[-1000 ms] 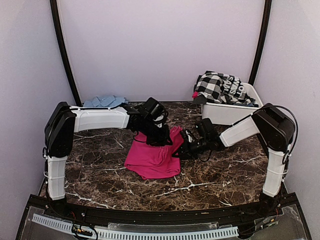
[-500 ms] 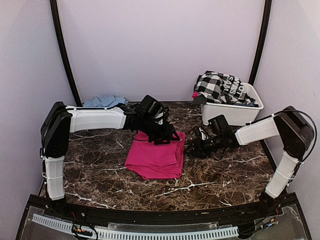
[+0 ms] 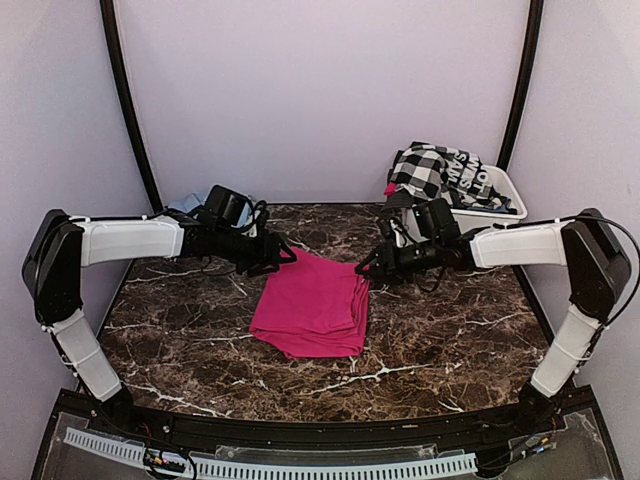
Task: Fold and stack the mixed laundry pile
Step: Smooth out the 1/2-rectangle-folded trousers at the center of the board.
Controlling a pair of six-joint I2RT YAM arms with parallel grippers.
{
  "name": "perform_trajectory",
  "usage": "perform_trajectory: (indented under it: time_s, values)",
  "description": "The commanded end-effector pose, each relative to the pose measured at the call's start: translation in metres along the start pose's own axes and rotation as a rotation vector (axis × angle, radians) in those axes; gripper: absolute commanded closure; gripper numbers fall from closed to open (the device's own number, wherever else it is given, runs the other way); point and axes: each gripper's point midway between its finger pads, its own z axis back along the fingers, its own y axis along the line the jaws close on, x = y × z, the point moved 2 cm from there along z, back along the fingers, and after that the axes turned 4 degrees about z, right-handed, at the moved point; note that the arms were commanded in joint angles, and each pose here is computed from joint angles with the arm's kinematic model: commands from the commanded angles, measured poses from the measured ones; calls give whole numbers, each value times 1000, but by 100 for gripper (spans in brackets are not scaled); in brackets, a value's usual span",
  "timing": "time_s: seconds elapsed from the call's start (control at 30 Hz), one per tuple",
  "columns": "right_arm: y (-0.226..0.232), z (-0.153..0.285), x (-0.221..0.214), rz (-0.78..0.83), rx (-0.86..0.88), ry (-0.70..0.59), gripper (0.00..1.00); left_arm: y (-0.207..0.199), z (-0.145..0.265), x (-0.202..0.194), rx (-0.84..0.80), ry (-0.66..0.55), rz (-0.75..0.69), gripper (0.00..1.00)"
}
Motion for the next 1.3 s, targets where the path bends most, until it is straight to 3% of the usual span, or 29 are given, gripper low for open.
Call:
perform_trajectory:
  time_s: [0.0, 0.3, 0.47, 0.7, 0.83, 1.03, 1.13, 1.27]
  values:
    - [20, -22, 23, 40, 31, 0, 64, -1, 1, 3, -54, -18, -56, 44]
    - [-26, -63, -12, -41, -32, 135, 66, 29, -43, -36, -10, 124, -44, 51]
    - [-87, -68, -53, -124, -203, 235, 76, 56, -62, -79, 198, 203, -118, 50]
    - [-114, -64, -36, -118, -263, 226, 78, 79, -65, -120, 202, 265, -53, 48]
    - [-105, -75, -17, -73, -220, 224, 79, 45, -46, -101, 90, 172, -145, 36]
    - [-74, -52, 13, 95, -239, 155, 78, 12, 5, -44, 15, -50, -206, 4]
    - [-48, -35, 24, 186, -281, 124, 76, 14, 16, -16, 4, -97, -181, 2]
    - [-9, -29, 16, 233, -262, 121, 75, 15, -1, 0, 36, -69, -213, 6]
